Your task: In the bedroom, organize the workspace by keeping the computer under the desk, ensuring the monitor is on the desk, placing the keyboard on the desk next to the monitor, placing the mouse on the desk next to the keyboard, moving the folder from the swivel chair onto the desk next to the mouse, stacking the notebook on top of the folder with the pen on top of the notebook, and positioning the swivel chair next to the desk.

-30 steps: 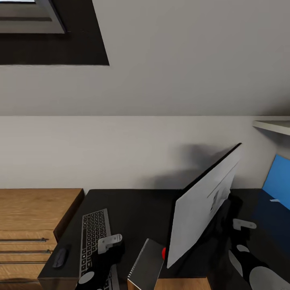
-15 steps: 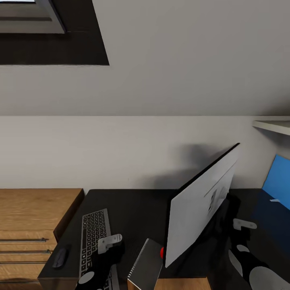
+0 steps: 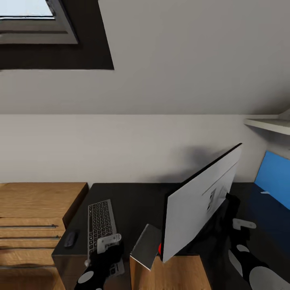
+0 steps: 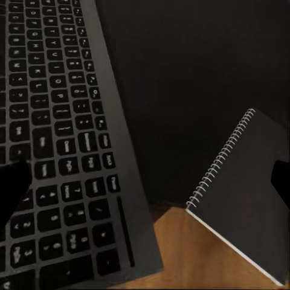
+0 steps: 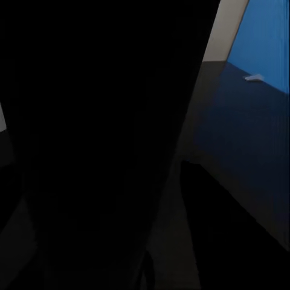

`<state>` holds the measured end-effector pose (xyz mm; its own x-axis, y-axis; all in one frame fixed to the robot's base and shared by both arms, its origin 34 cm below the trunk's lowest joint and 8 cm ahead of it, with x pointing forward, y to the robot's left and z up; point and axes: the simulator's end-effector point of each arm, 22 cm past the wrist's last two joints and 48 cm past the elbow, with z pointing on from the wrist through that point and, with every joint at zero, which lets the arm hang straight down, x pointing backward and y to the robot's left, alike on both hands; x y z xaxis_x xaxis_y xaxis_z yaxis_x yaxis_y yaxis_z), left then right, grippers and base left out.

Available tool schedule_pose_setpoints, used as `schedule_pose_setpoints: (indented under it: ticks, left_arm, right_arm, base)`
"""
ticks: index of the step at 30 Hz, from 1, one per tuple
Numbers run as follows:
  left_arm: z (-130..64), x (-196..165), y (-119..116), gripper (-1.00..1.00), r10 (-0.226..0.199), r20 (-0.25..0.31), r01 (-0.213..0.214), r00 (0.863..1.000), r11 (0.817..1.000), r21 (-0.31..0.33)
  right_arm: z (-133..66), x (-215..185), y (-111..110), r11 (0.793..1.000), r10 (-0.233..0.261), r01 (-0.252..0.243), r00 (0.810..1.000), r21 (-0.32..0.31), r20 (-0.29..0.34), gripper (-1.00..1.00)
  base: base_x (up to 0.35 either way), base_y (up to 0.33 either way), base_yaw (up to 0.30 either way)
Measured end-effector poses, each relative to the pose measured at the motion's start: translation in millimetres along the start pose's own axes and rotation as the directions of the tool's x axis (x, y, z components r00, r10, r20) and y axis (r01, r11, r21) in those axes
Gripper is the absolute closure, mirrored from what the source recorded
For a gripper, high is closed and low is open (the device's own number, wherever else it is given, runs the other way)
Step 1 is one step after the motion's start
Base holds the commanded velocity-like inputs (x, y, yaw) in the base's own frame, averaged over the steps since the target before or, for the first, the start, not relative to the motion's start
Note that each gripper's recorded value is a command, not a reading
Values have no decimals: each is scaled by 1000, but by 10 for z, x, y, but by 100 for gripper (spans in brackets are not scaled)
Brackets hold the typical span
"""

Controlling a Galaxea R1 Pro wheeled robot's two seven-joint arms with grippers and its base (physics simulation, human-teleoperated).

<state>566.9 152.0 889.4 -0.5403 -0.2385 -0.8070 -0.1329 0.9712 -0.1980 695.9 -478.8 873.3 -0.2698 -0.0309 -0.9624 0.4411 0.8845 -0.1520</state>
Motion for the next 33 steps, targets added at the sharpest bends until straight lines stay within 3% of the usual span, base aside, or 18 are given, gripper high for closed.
schedule_pose_setpoints:
  ticks: [33]
  left_arm:
    - [-4,8,-18,-100,1,-2,-1,1000,1000,3]
  right_arm:
    - [-7,-6,44,1000,-3,3,1000,-9,3,100]
  base:
    - [-334,22,0]
